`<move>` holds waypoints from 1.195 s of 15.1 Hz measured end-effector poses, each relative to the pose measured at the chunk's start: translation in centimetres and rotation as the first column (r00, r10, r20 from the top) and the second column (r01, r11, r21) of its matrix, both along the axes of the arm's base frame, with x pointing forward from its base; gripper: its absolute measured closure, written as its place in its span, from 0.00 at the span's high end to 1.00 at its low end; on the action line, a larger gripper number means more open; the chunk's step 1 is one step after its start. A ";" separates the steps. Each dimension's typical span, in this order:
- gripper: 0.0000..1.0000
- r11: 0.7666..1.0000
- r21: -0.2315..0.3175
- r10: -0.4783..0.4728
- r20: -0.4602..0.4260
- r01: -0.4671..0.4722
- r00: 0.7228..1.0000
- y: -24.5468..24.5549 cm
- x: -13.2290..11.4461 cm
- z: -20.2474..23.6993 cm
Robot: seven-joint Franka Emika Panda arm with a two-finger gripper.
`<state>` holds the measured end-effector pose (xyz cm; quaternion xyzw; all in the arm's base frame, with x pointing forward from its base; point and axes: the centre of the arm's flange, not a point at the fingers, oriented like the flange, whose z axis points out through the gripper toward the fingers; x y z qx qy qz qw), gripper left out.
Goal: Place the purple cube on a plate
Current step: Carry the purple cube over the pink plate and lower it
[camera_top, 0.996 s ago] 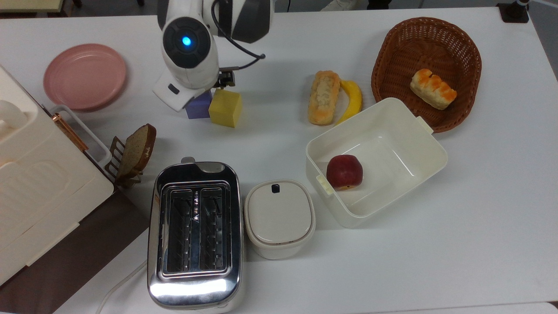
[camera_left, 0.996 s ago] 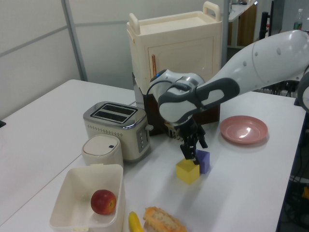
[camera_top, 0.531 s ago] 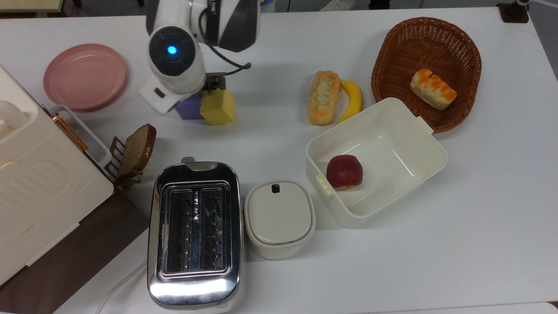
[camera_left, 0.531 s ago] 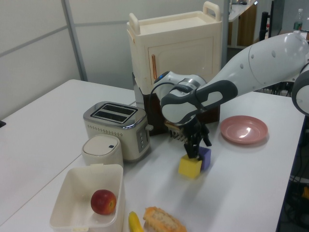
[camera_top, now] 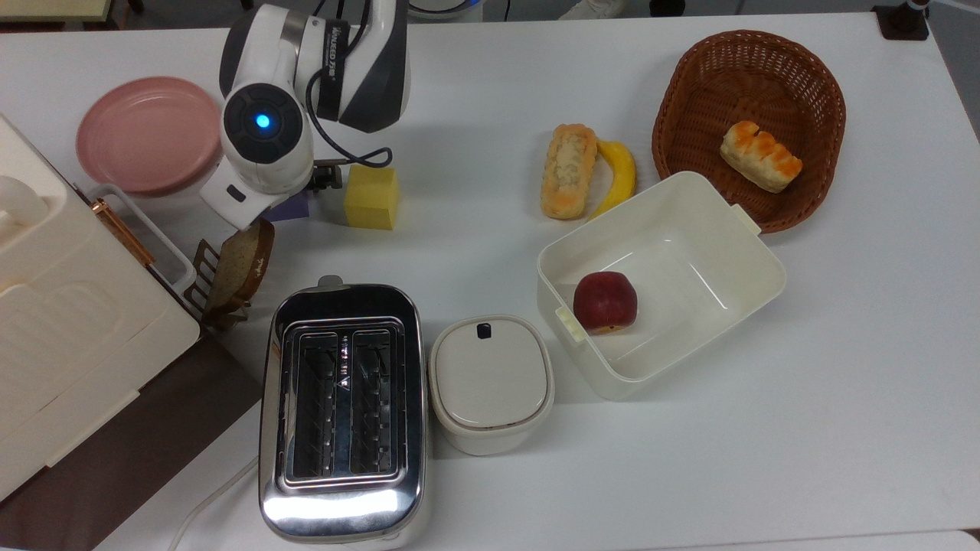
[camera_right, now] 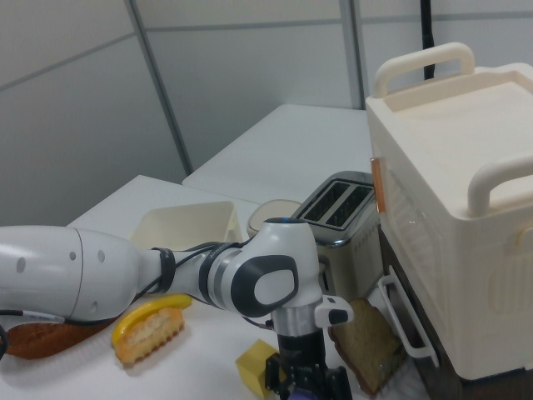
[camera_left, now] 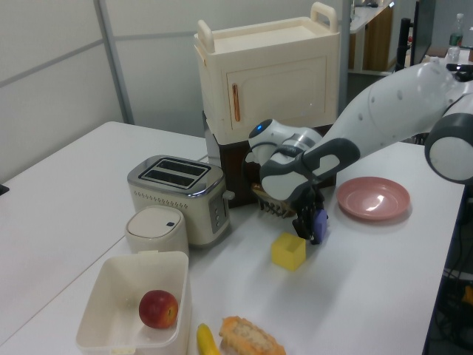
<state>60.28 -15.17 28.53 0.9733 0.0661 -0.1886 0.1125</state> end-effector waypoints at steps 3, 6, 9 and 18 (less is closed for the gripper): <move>0.89 1.000 -0.003 0.002 0.014 -0.002 1.000 0.1 0.3 0.7; 0.59 1.000 -0.017 -0.013 0.086 0.014 0.996 -2.2 0.5 5.5; 0.59 1.000 -0.003 -0.001 0.110 0.002 0.994 -8.6 -2.4 13.0; 0.59 0.999 0.041 0.023 0.013 -0.023 1.000 -21.3 -8.7 9.3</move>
